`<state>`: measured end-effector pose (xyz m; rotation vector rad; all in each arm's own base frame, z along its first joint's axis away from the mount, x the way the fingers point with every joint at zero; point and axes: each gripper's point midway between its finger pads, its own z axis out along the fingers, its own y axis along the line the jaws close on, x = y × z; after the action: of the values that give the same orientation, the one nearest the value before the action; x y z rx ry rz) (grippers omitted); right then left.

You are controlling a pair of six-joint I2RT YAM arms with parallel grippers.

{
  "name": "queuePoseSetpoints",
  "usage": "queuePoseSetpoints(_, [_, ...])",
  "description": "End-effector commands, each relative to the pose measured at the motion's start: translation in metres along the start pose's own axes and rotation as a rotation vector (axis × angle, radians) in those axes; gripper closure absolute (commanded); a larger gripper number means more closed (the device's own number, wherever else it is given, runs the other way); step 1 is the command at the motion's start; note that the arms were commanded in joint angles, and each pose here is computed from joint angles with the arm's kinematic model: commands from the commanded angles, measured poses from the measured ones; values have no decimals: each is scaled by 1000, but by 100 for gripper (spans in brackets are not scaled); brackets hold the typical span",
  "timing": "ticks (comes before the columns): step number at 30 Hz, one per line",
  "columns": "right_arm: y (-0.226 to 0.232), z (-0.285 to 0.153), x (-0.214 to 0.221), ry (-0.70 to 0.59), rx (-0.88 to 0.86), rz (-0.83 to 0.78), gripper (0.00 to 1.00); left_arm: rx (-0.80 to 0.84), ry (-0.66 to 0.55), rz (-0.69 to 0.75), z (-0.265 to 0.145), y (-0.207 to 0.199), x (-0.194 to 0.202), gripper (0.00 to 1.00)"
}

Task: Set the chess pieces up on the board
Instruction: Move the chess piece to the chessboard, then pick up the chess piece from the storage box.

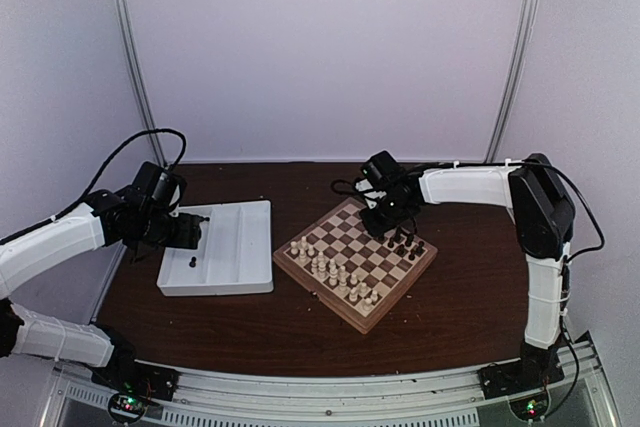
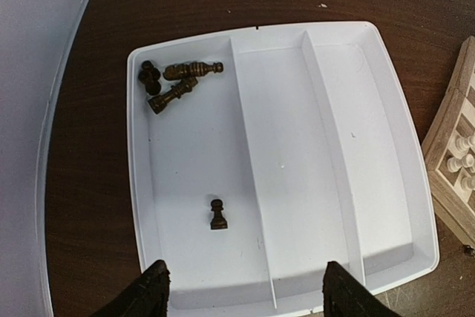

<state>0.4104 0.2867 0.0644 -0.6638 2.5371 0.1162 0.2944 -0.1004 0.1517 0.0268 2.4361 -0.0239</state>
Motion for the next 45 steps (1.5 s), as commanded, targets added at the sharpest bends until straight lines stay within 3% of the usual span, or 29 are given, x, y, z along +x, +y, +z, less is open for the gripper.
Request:
queuePoseSetpoints(1, [-8,0,-5,-4,31,2,80,15,-29,-18,2,-2,-7,29])
queuePoseSetpoints(12, [-5,-9,-11,-19,9,4,68,16,-27,-15,1,-2,-8,29])
queuePoseSetpoints(21, [-4,-30,-20,-54,1,6,65,-2,-29,-13,0,2,-9,29])
queuePoseSetpoints(26, [7,-57,-27,-110,-42,2,65,-46,-6,-8,5,11,-4,36])
queuePoseSetpoints(35, [37,-107,-23,-179,-176,-15,64,-76,158,-19,42,21,30,51])
queuePoseSetpoints(45, [54,-134,-12,-224,-270,-41,63,-121,266,-21,80,26,49,54])
